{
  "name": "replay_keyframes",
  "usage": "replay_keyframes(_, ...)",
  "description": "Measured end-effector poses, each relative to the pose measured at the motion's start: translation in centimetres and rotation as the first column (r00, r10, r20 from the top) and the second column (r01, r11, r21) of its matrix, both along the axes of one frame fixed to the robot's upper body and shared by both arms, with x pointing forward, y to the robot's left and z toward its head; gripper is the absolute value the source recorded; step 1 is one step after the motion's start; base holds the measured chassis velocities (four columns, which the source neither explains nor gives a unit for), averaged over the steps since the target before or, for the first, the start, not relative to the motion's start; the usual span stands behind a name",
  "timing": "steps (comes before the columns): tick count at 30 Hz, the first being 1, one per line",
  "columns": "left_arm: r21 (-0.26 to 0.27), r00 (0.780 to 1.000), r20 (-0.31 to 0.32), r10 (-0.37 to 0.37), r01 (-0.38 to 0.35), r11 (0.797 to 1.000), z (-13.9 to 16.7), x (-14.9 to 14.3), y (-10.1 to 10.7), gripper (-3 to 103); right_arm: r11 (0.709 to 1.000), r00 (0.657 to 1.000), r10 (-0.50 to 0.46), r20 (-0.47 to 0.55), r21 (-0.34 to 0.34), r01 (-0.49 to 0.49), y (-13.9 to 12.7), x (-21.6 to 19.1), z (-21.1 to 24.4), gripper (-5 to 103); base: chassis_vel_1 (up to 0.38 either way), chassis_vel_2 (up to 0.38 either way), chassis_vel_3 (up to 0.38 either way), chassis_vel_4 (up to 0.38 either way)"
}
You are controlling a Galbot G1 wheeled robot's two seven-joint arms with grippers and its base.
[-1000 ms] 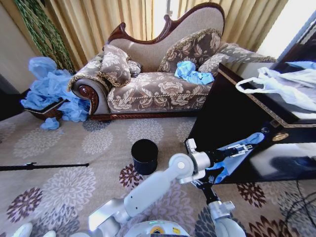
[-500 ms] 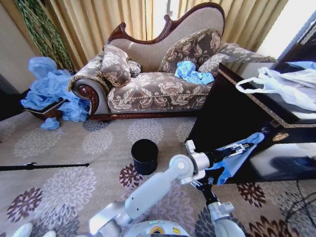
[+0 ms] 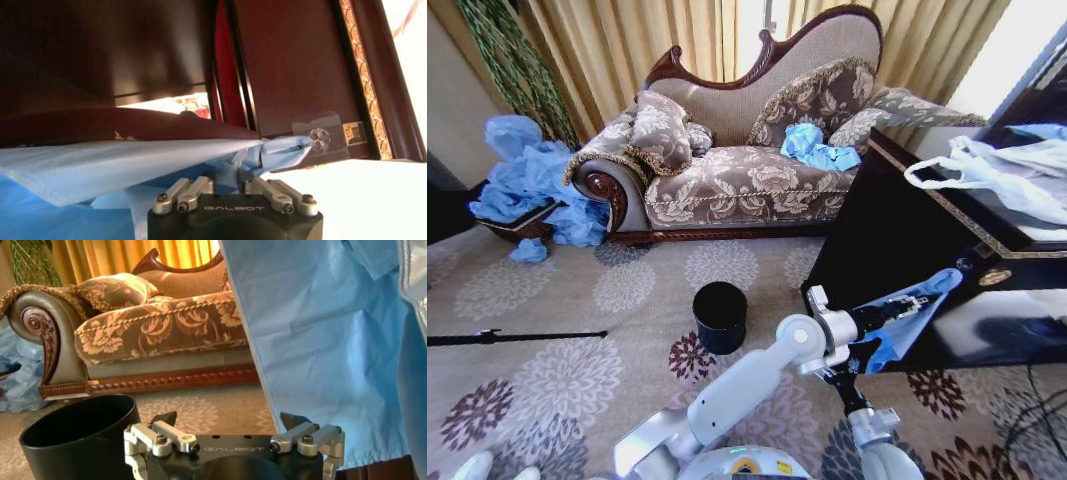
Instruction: Place a garbage bag over the trash bin.
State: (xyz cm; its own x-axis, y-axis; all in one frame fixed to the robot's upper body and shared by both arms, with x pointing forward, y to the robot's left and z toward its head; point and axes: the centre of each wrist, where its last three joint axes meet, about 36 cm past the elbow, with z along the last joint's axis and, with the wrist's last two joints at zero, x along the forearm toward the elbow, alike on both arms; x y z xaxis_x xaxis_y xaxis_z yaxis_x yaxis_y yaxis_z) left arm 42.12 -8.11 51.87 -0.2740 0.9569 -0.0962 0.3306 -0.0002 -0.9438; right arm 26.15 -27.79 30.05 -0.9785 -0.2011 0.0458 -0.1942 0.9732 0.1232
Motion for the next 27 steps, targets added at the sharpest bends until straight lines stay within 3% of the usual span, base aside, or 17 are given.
replay_keyframes(7, 0.003, 1.000, 0.009, -0.001, 0.001, 1.000, -0.2, -0.6, 0.5, 1, 1.000, 1.000, 0.006, -0.002, -0.003, -0.006, 0.1, 0.1, -0.1, 100, 0.000, 0.000, 0.000, 0.000)
replay_keyframes(18, 0.004, 1.000, 0.010, 0.024, -0.024, 1.000, -0.5, -0.3, 0.7, 0, 1.000, 1.000, 0.005, -0.008, -0.005, -0.005, 0.2, 0.0, -0.4, 100, 0.000, 0.000, 0.000, 0.000)
replay_keyframes(27, 0.108, 0.997, -0.032, 0.069, -0.065, 0.992, -1.5, -0.7, 2.6, 0, 1.000, 1.000, 0.007, -0.009, -0.004, -0.007, 0.3, 0.0, -0.4, 100, 0.000, 0.000, 0.000, 0.000)
